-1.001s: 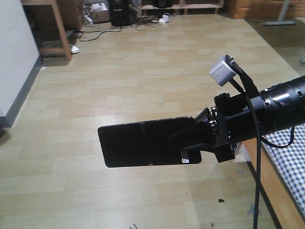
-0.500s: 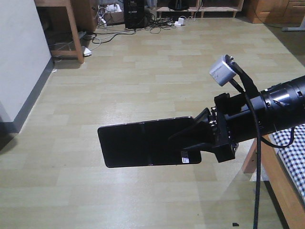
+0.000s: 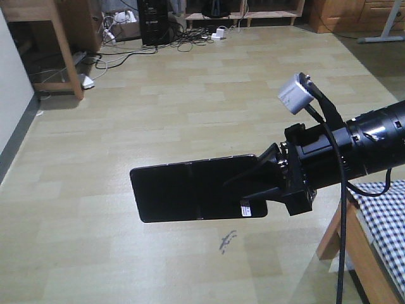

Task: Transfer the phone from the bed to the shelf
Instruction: 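Hold the phone in the right gripper while the base drives to the shelf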

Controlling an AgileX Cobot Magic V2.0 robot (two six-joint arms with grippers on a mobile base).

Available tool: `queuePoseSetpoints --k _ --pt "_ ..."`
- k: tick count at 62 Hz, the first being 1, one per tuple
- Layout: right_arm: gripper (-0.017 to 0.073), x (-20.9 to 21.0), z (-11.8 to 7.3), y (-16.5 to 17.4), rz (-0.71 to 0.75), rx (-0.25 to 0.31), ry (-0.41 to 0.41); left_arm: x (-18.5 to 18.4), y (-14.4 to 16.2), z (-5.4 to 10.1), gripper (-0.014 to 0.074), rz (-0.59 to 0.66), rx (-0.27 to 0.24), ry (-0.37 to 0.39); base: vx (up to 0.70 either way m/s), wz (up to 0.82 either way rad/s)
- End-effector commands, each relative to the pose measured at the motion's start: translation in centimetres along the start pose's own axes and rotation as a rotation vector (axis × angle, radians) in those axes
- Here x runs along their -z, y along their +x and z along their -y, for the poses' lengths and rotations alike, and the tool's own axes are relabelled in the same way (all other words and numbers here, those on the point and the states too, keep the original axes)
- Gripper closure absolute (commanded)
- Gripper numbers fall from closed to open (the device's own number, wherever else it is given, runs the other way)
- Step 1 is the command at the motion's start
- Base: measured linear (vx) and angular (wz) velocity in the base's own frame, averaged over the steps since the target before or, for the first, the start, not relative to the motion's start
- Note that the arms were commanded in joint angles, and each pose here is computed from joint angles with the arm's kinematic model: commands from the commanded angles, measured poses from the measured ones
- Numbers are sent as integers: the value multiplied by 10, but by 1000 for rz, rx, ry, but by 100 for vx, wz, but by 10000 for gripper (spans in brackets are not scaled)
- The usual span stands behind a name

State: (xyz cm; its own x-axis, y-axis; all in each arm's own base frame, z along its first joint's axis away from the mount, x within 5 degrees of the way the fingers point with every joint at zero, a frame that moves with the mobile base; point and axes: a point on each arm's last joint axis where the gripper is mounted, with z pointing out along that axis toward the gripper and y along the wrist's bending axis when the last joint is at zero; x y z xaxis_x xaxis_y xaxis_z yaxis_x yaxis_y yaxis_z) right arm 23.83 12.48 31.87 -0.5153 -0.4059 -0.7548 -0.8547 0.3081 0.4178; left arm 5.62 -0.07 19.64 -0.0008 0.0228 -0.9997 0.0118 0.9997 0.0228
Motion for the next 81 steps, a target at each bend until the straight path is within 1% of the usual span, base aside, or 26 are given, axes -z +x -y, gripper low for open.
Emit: queuePoseSetpoints --k 1,61,81 --pt "561 9 -20 -13 71 32 -91 2 -16 0 593 106 12 -1 41 -11" --pt "561 9 -20 -13 71 31 -91 2 -16 0 593 106 12 -1 45 -3" --pt "561 9 -20 -13 71 32 -91 2 -16 0 593 106 12 -1 45 -13"
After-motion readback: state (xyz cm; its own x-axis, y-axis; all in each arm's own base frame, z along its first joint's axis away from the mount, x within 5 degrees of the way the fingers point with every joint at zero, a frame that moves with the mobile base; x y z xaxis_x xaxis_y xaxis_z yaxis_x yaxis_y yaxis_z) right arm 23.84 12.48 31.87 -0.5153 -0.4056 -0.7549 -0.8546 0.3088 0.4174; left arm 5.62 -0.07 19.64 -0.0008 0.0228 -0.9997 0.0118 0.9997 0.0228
